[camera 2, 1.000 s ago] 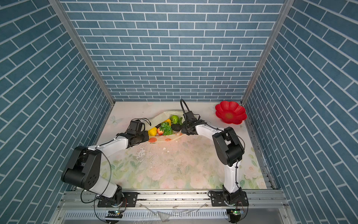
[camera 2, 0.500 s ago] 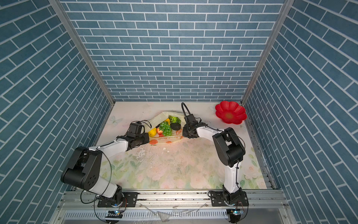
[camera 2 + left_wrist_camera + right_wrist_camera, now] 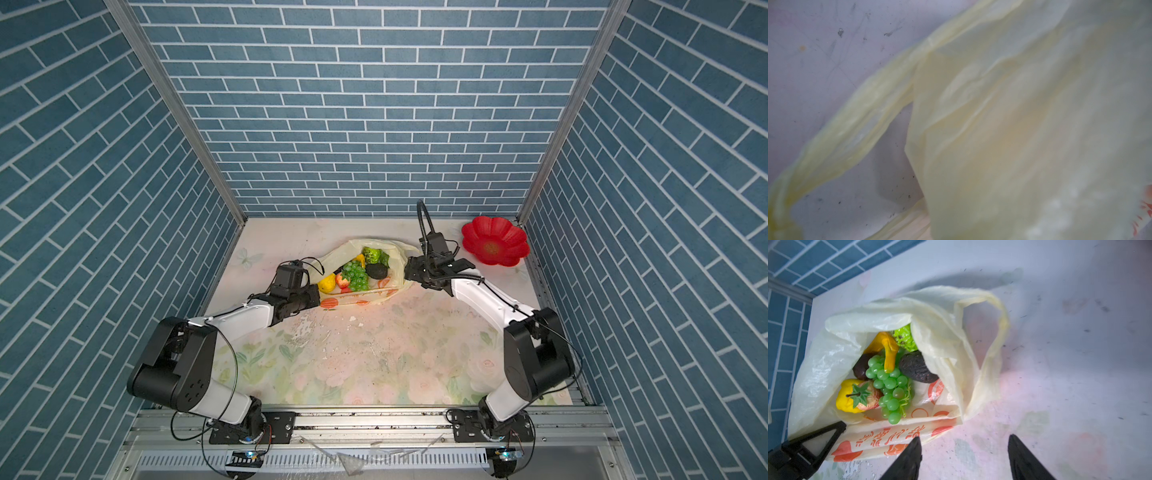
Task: Take fruits out of the plastic bag
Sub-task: Pick up the plate from the top-right of the table.
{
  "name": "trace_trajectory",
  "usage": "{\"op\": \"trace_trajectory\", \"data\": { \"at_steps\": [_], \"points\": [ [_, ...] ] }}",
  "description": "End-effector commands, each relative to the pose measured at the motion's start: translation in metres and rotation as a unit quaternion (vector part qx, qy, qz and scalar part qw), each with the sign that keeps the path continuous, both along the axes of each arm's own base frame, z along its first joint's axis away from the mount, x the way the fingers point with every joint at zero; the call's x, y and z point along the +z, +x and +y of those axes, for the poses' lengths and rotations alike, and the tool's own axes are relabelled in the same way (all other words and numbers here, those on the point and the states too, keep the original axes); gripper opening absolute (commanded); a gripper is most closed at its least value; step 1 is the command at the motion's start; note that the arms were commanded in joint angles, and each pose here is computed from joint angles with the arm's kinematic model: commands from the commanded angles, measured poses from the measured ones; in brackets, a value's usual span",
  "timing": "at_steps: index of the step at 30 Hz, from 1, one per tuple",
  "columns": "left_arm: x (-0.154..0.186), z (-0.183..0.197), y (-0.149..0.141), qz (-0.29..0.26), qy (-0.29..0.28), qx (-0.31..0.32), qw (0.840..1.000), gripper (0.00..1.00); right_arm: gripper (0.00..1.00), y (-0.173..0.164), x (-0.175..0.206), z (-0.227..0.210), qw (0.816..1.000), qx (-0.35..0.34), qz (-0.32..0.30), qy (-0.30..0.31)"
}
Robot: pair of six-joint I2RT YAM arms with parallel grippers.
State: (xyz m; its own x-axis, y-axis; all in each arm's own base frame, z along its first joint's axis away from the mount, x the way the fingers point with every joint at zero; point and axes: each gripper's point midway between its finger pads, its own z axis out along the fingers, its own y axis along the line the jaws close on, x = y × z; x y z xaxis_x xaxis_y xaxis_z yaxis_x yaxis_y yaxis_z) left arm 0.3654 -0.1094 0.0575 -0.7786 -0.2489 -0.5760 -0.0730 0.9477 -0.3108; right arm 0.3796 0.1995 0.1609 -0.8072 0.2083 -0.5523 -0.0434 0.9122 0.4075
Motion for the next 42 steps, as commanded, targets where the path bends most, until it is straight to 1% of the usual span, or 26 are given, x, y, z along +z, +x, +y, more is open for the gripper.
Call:
{"op": "trace_trajectory", "data": {
  "at_steps": [1,6,9,12,16,20,25,27,36,38,42],
  "points": [
    [-0.002,-0.001,-0.003,-0.001,-0.002,-0.006,1.000,0.02,0.66,-0.007,0.007,-0.048,0.998,-0.056,0.000,-0.019],
    [-0.002,-0.001,-0.003,-0.001,-0.003,-0.005,1.000,0.02,0.65,-0.002,0.020,-0.102,0.990,-0.137,-0.022,-0.040],
    [-0.001,-0.002,-0.002,-0.003,-0.004,-0.004,1.000,0.02,0.66,0.003,0.020,-0.137,0.979,-0.199,-0.026,-0.040],
    [0.000,-0.001,-0.003,-0.003,-0.004,-0.004,1.000,0.02,0.68,0.009,0.013,-0.171,0.964,-0.265,-0.024,-0.017],
    [0.002,0.001,-0.004,-0.005,-0.001,-0.001,1.000,0.02,0.70,0.019,-0.006,-0.203,0.943,-0.329,-0.015,0.040],
    [0.002,-0.001,-0.004,-0.004,-0.005,-0.005,1.000,0.02,0.71,0.027,-0.026,-0.230,0.926,-0.374,-0.004,0.052],
    [0.002,-0.002,-0.004,-0.004,-0.006,-0.005,1.000,0.02,0.71,0.039,-0.051,-0.255,0.908,-0.412,0.011,0.070],
    [0.003,-0.001,-0.004,-0.004,-0.005,-0.005,1.000,0.02,0.71,0.044,-0.059,-0.261,0.905,-0.419,0.018,0.073],
    [0.005,-0.001,-0.004,-0.007,-0.004,-0.004,1.000,0.02,0.71,0.060,-0.085,-0.278,0.895,-0.437,0.048,0.080],
    [0.004,-0.001,-0.004,-0.006,-0.004,-0.005,1.000,0.02,0.71,0.063,-0.089,-0.282,0.891,-0.443,0.048,0.083],
    [0.004,-0.002,-0.004,-0.005,-0.005,-0.007,1.000,0.02,0.71,0.070,-0.091,-0.287,0.891,-0.442,0.046,0.093]
  ]
}}
